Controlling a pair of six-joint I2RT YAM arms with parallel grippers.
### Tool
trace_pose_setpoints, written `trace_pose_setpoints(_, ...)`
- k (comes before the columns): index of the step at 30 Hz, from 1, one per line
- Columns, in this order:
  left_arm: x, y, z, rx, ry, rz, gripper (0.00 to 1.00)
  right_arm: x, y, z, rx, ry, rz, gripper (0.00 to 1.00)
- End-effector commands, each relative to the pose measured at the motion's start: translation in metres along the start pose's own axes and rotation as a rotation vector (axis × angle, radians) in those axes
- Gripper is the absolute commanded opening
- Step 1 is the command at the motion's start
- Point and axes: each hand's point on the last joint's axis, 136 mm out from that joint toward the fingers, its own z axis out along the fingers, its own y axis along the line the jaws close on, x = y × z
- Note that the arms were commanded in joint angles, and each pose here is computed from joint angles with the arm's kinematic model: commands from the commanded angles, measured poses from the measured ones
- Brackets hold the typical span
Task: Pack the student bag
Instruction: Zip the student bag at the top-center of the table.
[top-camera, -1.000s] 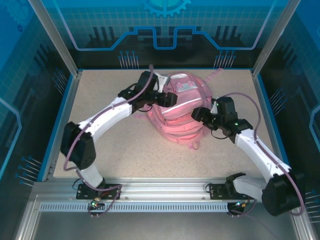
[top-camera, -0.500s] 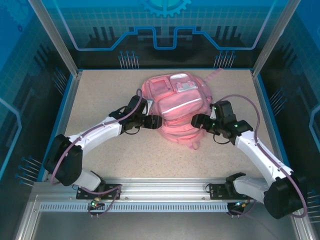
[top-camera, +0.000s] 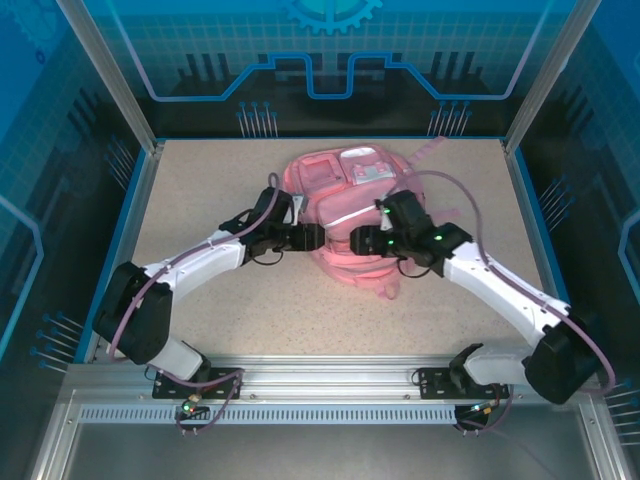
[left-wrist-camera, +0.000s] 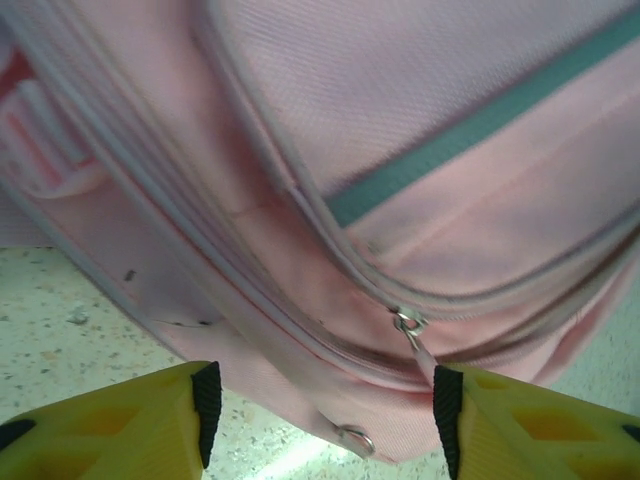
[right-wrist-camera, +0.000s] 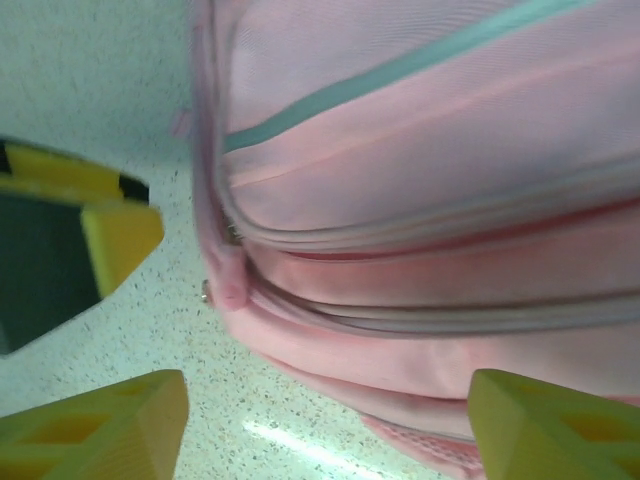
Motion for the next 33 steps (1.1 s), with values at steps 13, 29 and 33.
trace_pose_setpoints(13, -0.019, 0.059, -0.053, -0.095, -0.168, -0.270, 0.69, 0.006, 0.036, 0.069, 0.373, 0.083, -0.156, 0.41)
trace_pose_setpoints(29, -0.023, 0.054, -0.053, -0.055, -0.165, -0.304, 0.69, 0.023, 0.032, 0.089, 0.397, 0.165, -0.147, 0.22)
trace_pose_setpoints(33, -0.026, 0.048, -0.050, -0.024, -0.158, -0.319, 0.69, 0.022, 0.031, 0.091, 0.402, 0.167, -0.163, 0.09)
